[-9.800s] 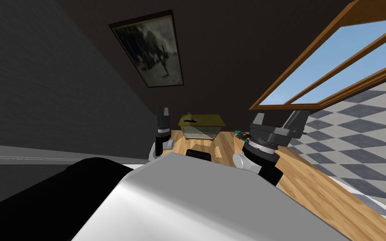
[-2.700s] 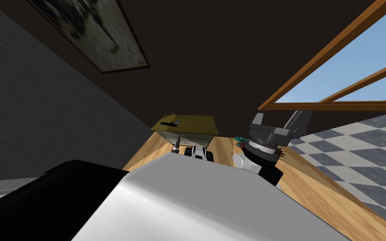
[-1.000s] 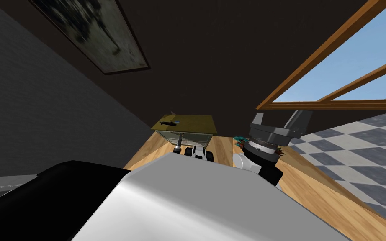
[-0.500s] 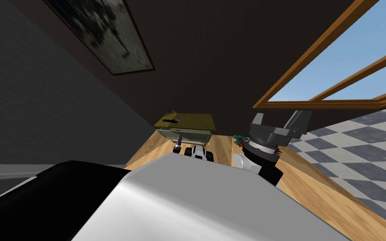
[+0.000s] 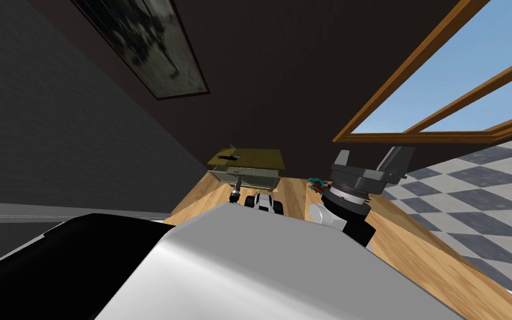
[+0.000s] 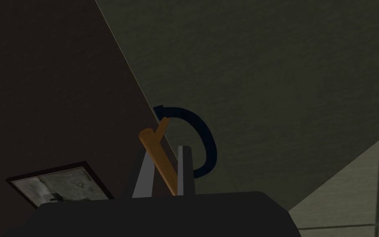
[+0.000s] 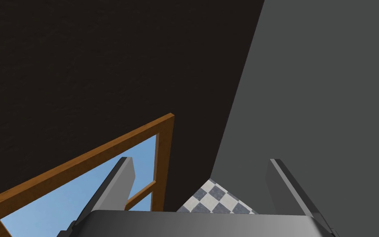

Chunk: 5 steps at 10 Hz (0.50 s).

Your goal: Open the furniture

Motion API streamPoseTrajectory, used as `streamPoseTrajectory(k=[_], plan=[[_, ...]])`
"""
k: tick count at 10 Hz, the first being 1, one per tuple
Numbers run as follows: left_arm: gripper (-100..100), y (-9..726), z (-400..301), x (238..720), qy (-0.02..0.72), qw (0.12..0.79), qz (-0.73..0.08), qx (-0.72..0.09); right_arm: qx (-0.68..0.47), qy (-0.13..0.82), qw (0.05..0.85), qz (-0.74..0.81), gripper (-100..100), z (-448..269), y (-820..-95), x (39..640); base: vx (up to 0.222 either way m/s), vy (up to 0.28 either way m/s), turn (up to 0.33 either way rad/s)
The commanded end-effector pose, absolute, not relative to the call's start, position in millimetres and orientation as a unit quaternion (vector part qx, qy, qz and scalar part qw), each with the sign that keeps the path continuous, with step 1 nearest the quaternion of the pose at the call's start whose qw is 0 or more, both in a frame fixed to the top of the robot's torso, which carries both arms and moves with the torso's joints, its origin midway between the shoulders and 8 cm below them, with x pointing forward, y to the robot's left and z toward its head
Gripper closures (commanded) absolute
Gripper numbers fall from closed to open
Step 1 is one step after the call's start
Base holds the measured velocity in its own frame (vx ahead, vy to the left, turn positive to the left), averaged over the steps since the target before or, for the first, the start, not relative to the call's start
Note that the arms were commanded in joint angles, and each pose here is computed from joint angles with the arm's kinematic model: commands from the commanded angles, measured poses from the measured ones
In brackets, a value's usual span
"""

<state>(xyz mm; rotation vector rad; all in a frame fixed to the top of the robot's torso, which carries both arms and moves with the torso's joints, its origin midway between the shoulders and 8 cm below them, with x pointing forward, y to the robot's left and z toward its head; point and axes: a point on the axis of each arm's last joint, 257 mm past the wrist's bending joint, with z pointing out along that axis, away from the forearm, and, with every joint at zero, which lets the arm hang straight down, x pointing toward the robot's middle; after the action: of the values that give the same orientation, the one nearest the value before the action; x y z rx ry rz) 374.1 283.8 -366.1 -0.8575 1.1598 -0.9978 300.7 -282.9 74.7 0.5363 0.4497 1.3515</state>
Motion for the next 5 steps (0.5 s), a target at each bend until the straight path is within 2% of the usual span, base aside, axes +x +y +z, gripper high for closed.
streamPoseTrajectory(k=[1,3,4,5], plan=[[100,284.2,-368.8,371.5,0.512,0.636,-0.437,-0.377,0.243,0.204,0.724,0.612,0,74.7,-282.9,300.8,-0.177,-0.027,0.027],[100,284.5,-369.3,370.3,0.514,0.635,-0.438,-0.377,0.243,0.204,0.724,0.612,0,74.7,-282.9,300.8,-0.184,-0.015,0.031],[-100,286.4,-361.5,384.4,0.511,0.636,-0.44,-0.373,0.243,0.204,0.724,0.612,0,74.7,-282.8,300.8,-0.137,-0.024,0.023],[-100,288.8,-357.0,395.7,0.512,0.636,-0.441,-0.372,0.243,0.204,0.724,0.612,0,74.7,-282.9,300.8,-0.085,-0.031,0.026]])
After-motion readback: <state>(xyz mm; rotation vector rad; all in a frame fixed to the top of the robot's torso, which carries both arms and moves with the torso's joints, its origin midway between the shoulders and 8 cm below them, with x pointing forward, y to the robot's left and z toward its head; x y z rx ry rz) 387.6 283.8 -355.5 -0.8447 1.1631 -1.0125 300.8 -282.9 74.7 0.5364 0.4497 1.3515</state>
